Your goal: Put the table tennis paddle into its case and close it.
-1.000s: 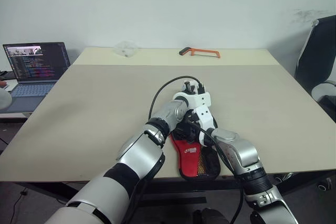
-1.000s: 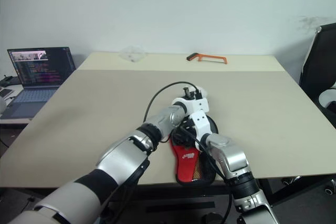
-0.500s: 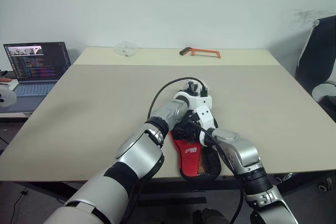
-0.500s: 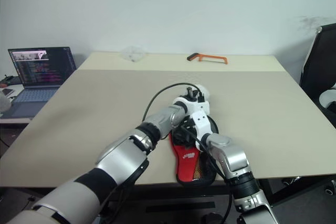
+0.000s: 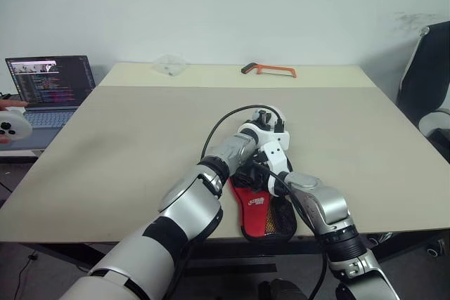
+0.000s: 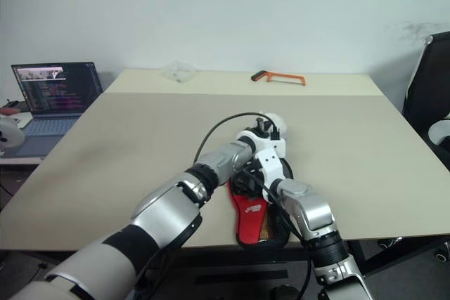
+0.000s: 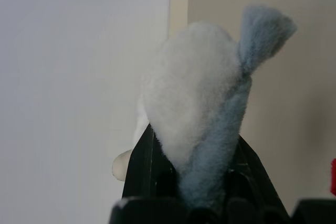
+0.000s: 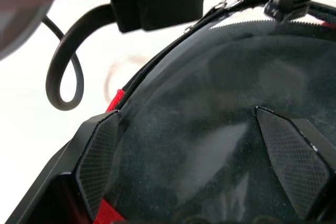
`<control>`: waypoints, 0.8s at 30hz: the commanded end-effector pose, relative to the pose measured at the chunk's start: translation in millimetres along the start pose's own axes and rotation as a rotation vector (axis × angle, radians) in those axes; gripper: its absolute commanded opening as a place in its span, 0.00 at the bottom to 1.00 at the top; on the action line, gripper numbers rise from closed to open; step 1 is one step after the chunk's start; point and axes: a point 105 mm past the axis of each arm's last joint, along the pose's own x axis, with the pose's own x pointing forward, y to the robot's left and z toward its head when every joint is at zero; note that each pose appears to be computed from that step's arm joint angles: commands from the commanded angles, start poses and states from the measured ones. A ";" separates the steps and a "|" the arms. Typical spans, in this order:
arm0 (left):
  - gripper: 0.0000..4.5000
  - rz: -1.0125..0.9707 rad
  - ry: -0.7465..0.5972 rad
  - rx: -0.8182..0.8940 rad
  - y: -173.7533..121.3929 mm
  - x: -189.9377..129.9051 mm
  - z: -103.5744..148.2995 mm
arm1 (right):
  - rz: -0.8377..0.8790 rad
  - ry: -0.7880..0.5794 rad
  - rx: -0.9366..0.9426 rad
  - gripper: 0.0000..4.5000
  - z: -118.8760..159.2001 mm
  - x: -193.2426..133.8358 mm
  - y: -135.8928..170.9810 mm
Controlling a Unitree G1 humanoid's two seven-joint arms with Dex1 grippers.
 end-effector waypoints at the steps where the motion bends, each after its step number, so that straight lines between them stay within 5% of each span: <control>1: 0.10 0.096 -0.100 0.058 32.9 7.8 28.5 | 0.010 0.288 0.145 1.00 -80.6 -1.1 3.8; 24: 0.10 0.112 -0.217 0.168 26.6 4.5 46.6 | 0.016 0.299 0.153 1.00 -83.8 -5.7 7.2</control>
